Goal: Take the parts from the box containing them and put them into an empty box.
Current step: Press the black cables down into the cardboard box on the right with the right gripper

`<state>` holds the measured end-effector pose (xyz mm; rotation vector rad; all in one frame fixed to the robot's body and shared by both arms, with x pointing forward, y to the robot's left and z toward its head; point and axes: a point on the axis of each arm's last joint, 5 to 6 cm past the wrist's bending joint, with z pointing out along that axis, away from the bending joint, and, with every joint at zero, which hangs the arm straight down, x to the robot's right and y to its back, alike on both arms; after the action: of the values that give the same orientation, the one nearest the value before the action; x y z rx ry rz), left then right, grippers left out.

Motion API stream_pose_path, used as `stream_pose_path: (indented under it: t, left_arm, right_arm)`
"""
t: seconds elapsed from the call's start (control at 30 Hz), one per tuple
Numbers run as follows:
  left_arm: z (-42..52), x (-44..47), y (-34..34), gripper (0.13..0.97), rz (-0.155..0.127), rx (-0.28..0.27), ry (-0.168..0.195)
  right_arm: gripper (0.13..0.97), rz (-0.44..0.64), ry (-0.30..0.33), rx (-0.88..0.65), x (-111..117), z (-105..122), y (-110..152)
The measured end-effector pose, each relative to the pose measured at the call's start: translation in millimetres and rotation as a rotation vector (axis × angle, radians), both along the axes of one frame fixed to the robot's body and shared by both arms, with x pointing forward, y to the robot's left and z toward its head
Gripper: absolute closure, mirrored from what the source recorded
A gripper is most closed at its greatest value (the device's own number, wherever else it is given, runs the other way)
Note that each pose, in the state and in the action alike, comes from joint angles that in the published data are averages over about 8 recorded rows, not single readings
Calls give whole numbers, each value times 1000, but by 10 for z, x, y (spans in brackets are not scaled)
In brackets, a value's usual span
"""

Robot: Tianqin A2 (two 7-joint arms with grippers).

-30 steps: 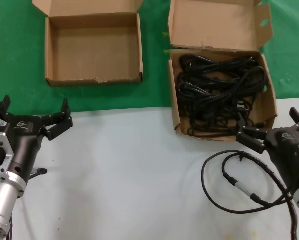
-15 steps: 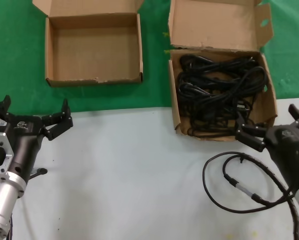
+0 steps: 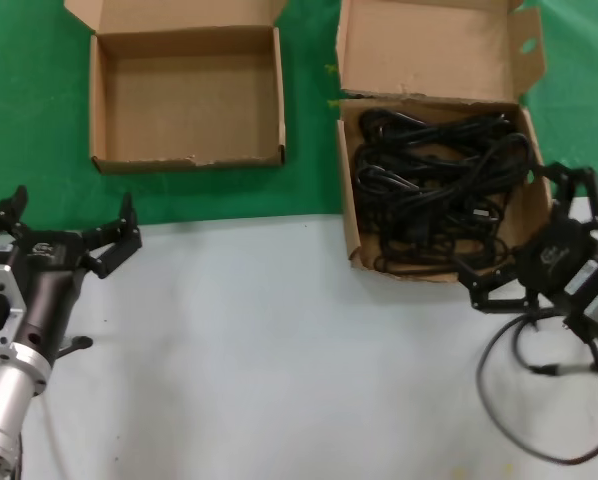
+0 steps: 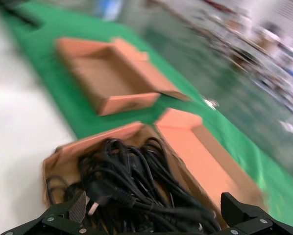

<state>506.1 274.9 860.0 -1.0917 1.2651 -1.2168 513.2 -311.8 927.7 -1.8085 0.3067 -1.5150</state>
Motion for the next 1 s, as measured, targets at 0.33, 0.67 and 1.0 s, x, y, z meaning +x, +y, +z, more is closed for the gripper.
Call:
stream_pose_path:
  t: [0.33,0.67,1.0]
  left_arm:
    - [0,0,0,347,0,0,0]
    - [0,0,0,564,0,0,0]
    - [0,0,0,707,0,0,0]
  right_arm:
    - [130,199,-98,-667,274,586,-197]
    - [130,306,-129,-991,617,865,-107]
    - [165,306,-141,-1055,835,1005,30]
